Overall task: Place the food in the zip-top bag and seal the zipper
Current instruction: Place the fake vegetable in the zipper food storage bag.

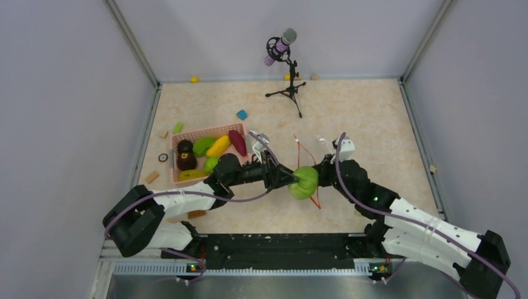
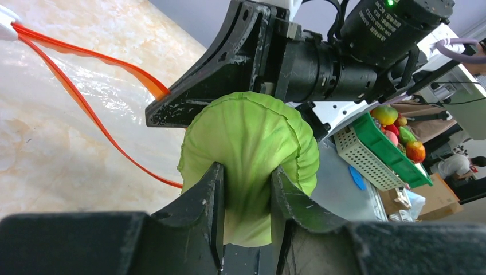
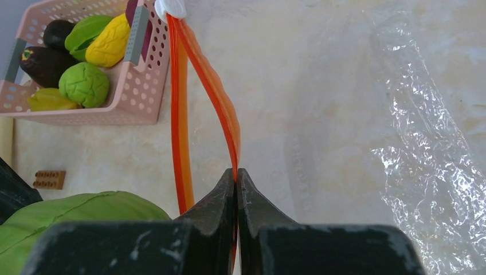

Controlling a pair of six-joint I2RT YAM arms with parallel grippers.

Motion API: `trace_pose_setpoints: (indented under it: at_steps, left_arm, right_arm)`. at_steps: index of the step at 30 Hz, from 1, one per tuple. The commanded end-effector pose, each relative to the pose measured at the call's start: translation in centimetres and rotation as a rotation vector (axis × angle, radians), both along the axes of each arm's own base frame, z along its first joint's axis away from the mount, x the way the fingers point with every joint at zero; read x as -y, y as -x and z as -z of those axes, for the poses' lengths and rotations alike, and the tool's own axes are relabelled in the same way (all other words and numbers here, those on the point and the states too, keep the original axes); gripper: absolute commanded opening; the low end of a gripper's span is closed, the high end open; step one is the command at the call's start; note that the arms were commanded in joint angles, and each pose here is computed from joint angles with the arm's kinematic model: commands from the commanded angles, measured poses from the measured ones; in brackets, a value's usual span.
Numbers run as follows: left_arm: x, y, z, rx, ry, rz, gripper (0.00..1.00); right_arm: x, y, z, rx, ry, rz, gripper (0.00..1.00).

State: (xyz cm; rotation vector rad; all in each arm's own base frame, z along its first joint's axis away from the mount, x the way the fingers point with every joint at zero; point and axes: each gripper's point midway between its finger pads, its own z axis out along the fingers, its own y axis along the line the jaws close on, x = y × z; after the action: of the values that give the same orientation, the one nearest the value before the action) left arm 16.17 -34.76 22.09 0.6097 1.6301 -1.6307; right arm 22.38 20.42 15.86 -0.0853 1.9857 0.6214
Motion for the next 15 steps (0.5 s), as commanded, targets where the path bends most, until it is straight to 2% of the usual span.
trace_pose_setpoints:
  at_steps: [1, 8, 15]
  left_arm:
    - [1.2, -1.1, -4.8, 0.086, 0.148, -0.012, 0.00]
    - [1.2, -4.9, -2.0, -0.026, 0.059, -0.209, 0.00]
    - [0.5, -6.7, 0.7, -0.067, -0.048, -0.313, 0.00]
  right_arm:
    - [-1.0, 0.3, -1.5, 0.029, -0.070, -0.037, 0.00]
    - [-1.1, 0.8, -2.5, 0.044, -0.112, -0.055, 0.00]
    - [-0.7, 1.1, -3.9, 0.090, -0.148, -0.060, 0.00]
